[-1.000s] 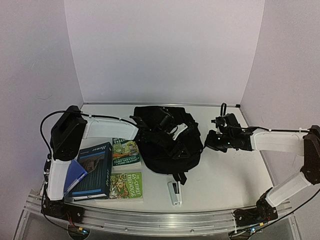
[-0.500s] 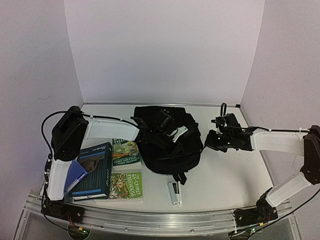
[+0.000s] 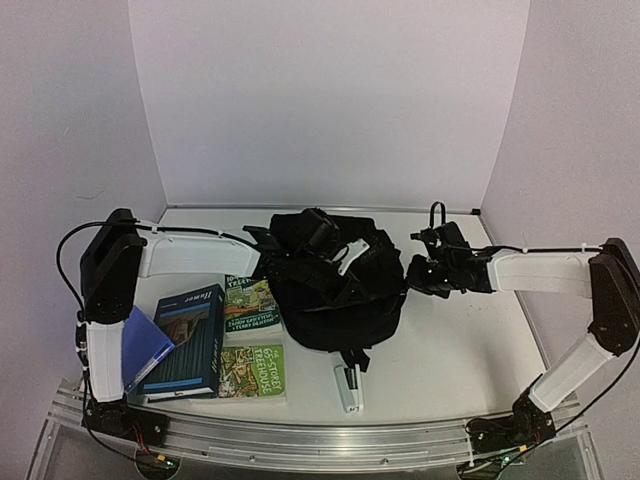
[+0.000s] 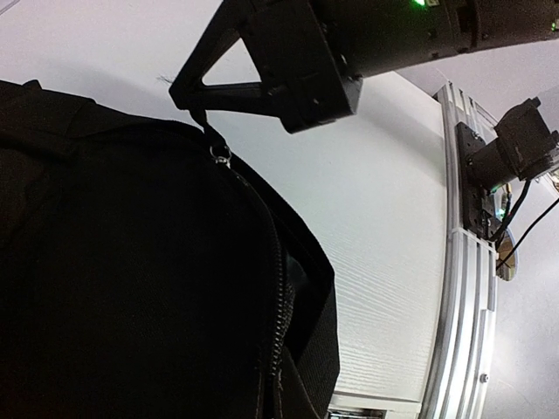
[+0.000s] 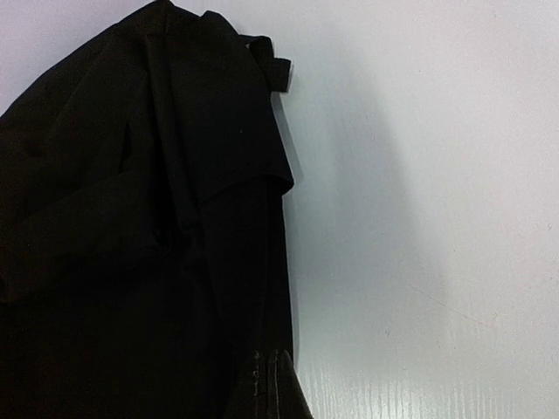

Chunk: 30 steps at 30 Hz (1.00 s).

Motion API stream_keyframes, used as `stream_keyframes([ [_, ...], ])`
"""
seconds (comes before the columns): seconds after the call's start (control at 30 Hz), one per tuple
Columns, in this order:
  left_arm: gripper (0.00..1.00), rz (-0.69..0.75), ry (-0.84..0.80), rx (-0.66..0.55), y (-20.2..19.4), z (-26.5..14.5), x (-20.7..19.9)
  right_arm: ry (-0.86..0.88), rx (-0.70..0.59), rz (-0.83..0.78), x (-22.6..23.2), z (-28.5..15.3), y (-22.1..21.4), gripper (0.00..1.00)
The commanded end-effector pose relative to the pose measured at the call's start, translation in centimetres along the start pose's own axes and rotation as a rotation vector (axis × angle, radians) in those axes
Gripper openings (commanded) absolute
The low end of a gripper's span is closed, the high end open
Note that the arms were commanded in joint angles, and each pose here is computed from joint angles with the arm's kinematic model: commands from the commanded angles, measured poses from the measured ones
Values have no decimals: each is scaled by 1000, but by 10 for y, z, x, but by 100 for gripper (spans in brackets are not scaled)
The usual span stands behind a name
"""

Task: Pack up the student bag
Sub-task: Unzip the student bag at the center of the board.

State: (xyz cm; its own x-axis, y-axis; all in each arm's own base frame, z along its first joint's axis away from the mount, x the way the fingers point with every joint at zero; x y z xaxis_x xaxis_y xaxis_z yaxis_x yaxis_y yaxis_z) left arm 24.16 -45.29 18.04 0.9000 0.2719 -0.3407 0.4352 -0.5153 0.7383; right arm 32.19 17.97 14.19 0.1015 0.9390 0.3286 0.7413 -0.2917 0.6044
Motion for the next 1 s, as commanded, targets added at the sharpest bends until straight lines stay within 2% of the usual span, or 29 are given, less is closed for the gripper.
stream_keyframes([
  [0.0, 0, 12, -44, -20, 11, -27, -29, -48, -90, 19, 2, 6, 30, 0],
  [0.67, 0, 22, -2, -3, 21, -40, -33, -89, -78, -73, 15, 75, 64, 0],
  [0.97, 0, -5, 71, -5, 31, -35, -16, -48, -88, -93, 25, 89, 83, 0],
])
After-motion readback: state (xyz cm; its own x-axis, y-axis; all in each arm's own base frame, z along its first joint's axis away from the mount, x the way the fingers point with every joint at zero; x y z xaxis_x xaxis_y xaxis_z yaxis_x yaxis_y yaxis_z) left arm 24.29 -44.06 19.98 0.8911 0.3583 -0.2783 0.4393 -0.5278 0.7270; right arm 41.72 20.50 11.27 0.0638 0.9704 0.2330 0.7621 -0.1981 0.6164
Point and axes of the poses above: each gripper's point midway between its finger pads, its own z axis out along the fingers, its own x axis along the line the jaws close on, y = z × x, the point moved 6 cm from there along -z, back along the fingers, and after that the axes turned 2 degrees about -z, right-handed, at the moved point
